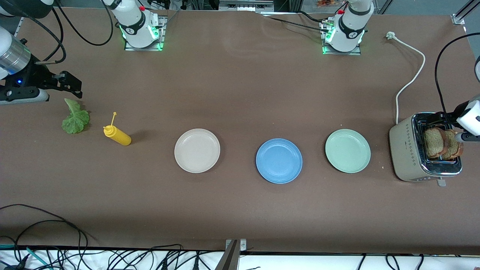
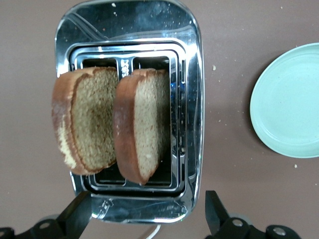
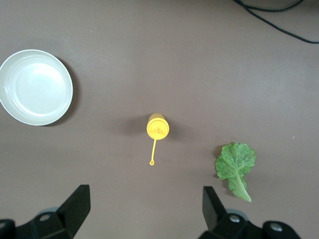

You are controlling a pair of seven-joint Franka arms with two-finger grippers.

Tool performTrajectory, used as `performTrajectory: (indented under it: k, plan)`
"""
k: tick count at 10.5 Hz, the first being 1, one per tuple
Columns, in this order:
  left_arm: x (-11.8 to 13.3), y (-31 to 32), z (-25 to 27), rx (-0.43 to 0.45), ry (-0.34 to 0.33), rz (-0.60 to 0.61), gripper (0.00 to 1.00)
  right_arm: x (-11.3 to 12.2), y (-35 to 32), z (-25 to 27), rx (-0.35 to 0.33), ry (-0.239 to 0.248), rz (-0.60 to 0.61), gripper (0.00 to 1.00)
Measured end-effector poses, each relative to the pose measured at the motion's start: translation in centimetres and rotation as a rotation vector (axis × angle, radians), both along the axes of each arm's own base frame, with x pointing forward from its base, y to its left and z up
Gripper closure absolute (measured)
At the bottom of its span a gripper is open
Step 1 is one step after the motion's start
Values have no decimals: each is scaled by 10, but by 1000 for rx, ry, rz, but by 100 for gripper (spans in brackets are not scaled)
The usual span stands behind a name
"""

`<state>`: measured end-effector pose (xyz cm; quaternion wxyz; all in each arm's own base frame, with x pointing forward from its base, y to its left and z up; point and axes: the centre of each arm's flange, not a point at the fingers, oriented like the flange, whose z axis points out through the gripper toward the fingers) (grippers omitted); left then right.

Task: Make sandwich in blue plate with both arms
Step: 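Move the left gripper over the toaster above the bread slices, then lower the left gripper and grasp the outer bread slice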

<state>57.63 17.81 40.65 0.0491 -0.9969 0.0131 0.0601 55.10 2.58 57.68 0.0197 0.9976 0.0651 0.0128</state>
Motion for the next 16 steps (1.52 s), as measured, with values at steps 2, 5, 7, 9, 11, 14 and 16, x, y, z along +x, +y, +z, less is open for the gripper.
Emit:
performTrajectory:
  k: [2,5,7,9,11,14,16]
  plan:
    - [4,0,-8,-3,-9,-5,0,0,0,0,0,0,0,0]
    - [9,1,-15,-5,-18,-7,0,0,0,0,0,0,0,0]
    - [13,3,-21,-10,-15,-8,7,0,0,0,0,0,0,0]
    - [15,6,-25,-17,-9,-35,34,0,0,0,0,0,0,0]
    - [15,10,-28,-19,-6,-34,36,0,0,0,0,0,0,0]
    - [15,11,-27,-20,-7,-39,74,0,0,0,0,0,0,0]
    - [16,11,-26,-22,-8,-65,87,0,0,0,0,0,0,0]
